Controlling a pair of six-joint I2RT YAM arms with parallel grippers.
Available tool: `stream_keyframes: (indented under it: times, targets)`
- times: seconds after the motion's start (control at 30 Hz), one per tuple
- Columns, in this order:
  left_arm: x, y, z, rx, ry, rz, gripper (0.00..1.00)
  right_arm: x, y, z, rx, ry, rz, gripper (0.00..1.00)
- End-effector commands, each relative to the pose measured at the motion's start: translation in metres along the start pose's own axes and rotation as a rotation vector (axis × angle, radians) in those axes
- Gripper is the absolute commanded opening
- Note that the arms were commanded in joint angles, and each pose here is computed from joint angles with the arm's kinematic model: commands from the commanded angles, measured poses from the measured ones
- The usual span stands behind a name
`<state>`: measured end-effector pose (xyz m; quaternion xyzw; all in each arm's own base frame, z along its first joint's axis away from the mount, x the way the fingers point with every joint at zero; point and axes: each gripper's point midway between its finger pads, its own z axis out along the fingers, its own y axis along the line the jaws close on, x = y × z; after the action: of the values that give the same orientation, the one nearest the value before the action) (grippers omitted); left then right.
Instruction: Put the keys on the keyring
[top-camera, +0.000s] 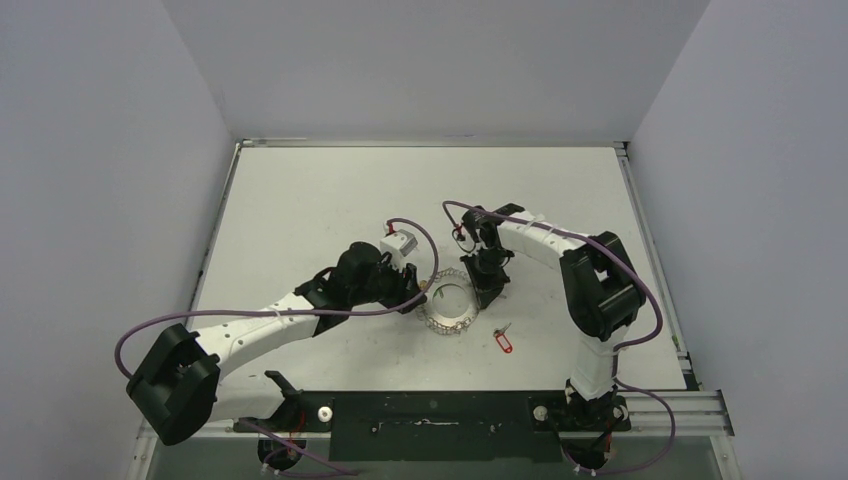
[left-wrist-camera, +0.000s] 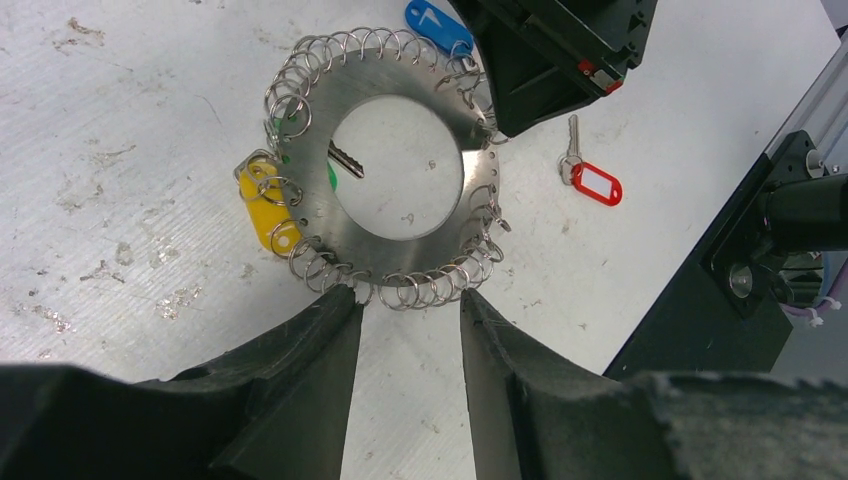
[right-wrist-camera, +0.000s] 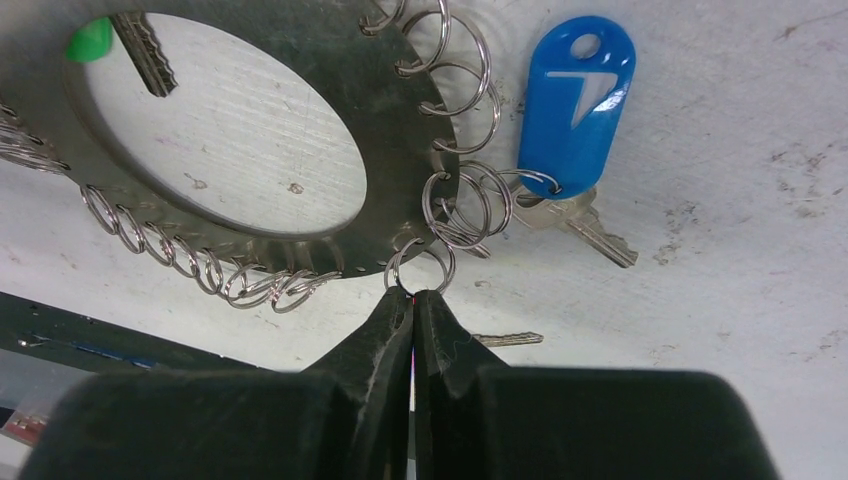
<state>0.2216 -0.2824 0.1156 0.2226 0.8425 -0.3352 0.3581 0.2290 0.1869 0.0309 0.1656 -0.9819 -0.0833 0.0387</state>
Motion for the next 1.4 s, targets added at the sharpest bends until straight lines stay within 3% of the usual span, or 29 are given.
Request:
stream_keyframes:
  times: [0.0,0.37,0.53,0.6,0.87,1.17,1.37]
  targets:
    - [-0.022,-0.012,-0.002,0.042,-0.084,0.026,0.39,-0.009,0.011,-0.006,-0.028,-0.035,-0.014,0.0]
    - [-0.018,-0.035,0.016,0.154,-0.06,0.074,0.39,-0.02,0.056,-0.014,-0.209,-0.075,0.0,0.0]
    - [-0.013,-0.049,0.035,0.203,-0.002,0.087,0.39,-0.018,0.054,-0.014,-0.2,-0.085,0.016,0.0]
    - [-0.014,-0.056,0.043,0.212,0.02,0.079,0.39,-0.018,0.051,-0.021,-0.189,-0.103,0.016,0.06]
    - [-0.006,-0.084,0.078,0.223,0.169,0.067,0.4,-0.021,0.019,-0.041,-0.196,-0.173,0.135,0.22]
    - [0.024,-0.078,0.09,0.102,0.375,0.061,0.41,0.0,-0.043,-0.041,-0.149,-0.166,0.337,0.31]
    - [0.04,-0.073,0.092,0.081,0.43,0.029,0.42,0.008,-0.06,-0.035,-0.151,-0.158,0.419,0.34]
